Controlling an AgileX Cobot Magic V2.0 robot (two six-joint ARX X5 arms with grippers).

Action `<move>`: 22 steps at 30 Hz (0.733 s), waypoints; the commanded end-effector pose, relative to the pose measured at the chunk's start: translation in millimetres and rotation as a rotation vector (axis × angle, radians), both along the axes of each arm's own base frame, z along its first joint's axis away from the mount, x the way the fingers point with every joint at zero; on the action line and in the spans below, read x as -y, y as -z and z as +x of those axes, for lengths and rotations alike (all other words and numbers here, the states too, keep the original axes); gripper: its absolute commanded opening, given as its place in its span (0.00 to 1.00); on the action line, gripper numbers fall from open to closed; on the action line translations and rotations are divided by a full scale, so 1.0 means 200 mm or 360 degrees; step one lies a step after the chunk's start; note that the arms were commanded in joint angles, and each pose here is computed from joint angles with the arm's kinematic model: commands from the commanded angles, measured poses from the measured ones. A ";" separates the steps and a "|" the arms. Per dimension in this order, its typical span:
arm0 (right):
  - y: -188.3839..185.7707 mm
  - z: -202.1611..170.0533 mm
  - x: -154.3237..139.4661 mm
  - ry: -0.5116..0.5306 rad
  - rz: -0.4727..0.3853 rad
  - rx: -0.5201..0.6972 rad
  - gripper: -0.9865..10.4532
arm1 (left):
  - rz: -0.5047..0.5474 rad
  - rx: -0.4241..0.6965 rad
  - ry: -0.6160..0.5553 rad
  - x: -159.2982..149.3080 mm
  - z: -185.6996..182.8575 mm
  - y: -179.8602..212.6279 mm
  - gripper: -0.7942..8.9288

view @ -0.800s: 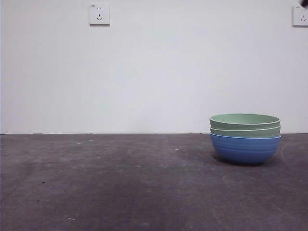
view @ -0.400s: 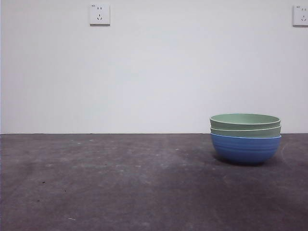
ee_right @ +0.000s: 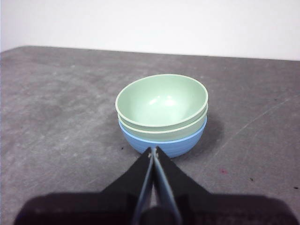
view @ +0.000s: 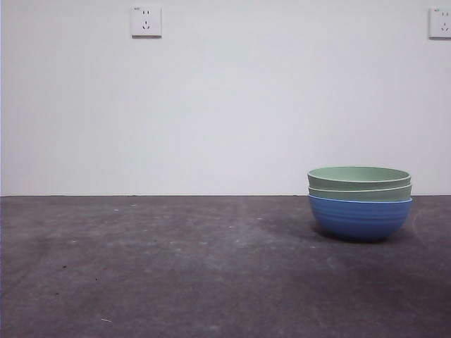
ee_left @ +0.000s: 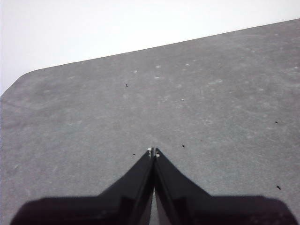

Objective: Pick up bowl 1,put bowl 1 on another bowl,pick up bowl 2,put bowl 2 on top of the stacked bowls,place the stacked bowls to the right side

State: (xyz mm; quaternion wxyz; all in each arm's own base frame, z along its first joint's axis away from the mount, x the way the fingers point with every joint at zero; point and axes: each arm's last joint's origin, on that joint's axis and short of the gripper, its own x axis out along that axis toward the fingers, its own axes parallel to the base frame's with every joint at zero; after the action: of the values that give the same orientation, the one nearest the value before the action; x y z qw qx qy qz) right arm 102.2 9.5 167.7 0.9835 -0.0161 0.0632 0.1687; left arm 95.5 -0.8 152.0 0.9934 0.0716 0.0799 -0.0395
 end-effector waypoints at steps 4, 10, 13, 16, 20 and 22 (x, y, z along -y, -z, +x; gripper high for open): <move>0.07 -0.02 0.00 0.0014 0.0031 -0.0090 0.09 | -0.0010 -0.0021 -0.0015 0.00 0.00 0.02 0.08; 0.09 -0.04 0.00 0.0006 0.0068 -0.0081 0.09 | -0.0011 -0.0020 -0.0015 0.00 0.00 0.02 0.08; 0.09 -0.04 0.00 0.0009 0.0083 -0.0065 0.09 | -0.0011 -0.0019 -0.0015 0.00 0.00 0.02 0.08; 0.09 -0.04 0.00 0.0009 0.0086 -0.0066 0.09 | -0.0011 -0.0019 -0.0015 0.00 0.00 0.02 0.08; 0.09 -0.04 0.00 0.0010 0.0119 -0.0077 0.09 | -0.0011 -0.0018 -0.0015 0.00 0.00 0.02 0.08; 0.09 -0.04 0.00 0.0010 0.0119 -0.0078 0.09 | -0.0011 -0.0019 -0.0015 0.00 0.00 0.02 0.08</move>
State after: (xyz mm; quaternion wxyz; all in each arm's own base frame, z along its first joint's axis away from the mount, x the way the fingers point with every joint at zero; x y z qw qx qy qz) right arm 93.8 10.0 155.7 0.9830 0.0166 0.0724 0.1678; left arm 95.5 -0.8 152.0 0.9935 0.0715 0.0799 -0.0391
